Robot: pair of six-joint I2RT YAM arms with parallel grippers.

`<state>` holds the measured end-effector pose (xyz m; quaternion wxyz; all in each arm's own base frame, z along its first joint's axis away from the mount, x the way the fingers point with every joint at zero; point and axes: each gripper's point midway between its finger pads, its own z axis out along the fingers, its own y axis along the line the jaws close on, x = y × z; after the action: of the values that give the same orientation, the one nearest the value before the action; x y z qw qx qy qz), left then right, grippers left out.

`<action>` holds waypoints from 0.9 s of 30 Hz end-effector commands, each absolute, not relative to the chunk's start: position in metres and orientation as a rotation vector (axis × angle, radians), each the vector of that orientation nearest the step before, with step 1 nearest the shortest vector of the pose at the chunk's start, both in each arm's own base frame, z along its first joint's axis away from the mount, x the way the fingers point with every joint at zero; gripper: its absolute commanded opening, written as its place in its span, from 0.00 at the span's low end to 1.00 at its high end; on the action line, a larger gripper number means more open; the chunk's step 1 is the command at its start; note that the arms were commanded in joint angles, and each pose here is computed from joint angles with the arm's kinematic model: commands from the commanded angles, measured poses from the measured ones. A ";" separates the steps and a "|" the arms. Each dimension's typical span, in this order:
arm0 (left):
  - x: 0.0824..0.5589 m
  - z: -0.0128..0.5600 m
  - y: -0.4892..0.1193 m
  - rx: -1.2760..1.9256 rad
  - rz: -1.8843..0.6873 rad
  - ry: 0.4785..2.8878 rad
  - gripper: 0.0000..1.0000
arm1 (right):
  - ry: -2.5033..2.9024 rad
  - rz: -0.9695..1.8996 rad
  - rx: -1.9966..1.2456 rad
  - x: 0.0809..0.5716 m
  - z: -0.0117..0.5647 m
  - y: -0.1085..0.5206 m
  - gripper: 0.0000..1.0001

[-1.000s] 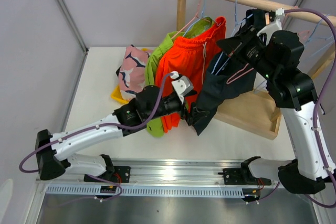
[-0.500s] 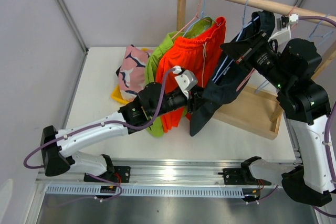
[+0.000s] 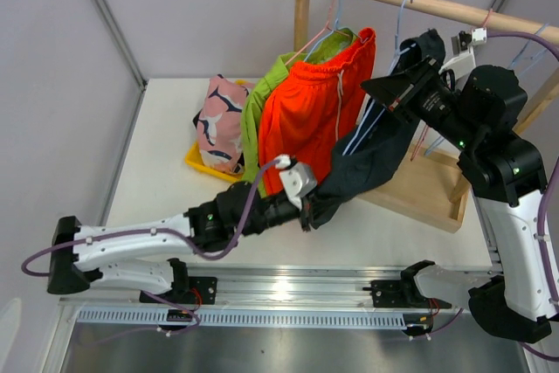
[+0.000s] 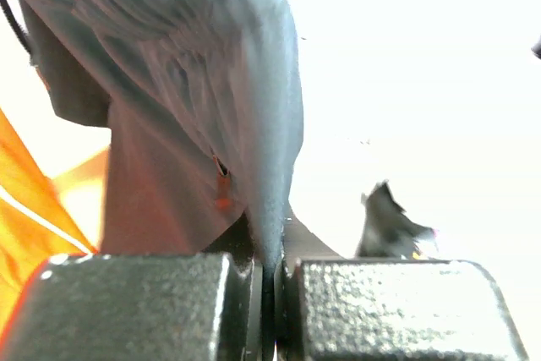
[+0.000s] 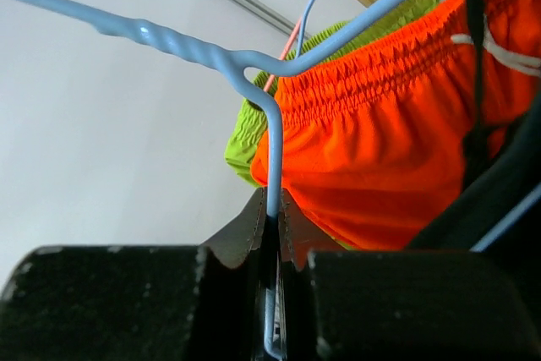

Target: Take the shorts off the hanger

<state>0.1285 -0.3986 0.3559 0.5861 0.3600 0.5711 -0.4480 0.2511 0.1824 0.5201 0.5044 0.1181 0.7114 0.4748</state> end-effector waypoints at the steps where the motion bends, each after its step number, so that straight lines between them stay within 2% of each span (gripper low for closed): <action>1: 0.098 0.371 -0.374 0.760 -1.071 1.278 0.00 | 1.600 1.171 0.249 0.244 0.553 0.175 0.00; 2: 0.093 0.350 -0.372 0.783 -1.053 1.310 0.00 | 1.600 1.171 0.251 0.245 0.554 0.174 0.00; 6: 0.085 0.328 -0.367 0.799 -1.022 1.358 0.00 | 1.606 1.163 0.257 0.246 0.553 0.173 0.00; 13: 0.082 0.323 -0.379 0.795 -1.006 1.380 0.00 | 1.626 1.217 0.265 0.243 0.551 0.179 0.00; 15: 0.102 0.322 -0.390 0.749 -0.906 1.409 0.00 | 1.609 1.271 0.261 0.238 0.555 0.182 0.00; 16: 0.114 0.302 -0.400 0.764 -0.819 1.457 0.00 | 1.612 1.327 0.264 0.233 0.556 0.187 0.00; 17: 0.120 0.324 -0.400 0.724 -0.831 1.437 0.00 | 1.611 1.352 0.268 0.230 0.557 0.188 0.00; 19: 0.149 0.317 -0.413 0.685 -0.740 1.477 0.00 | 1.619 1.436 0.289 0.218 0.558 0.193 0.00; 21: 0.178 0.334 -0.415 0.607 -0.683 1.468 0.00 | 1.625 1.494 0.315 0.208 0.558 0.195 0.00; 22: 0.187 0.326 -0.422 0.610 -0.657 1.480 0.00 | 1.633 1.529 0.315 0.202 0.557 0.197 0.00; 27: 0.229 0.358 -0.414 0.464 -0.556 1.425 0.00 | 1.640 1.740 0.436 0.174 0.555 0.197 0.00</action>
<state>0.2015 -0.4287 0.2937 0.6337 0.2919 0.6693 -0.2555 0.2072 0.1964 0.5237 0.3873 0.1725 0.6804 0.5978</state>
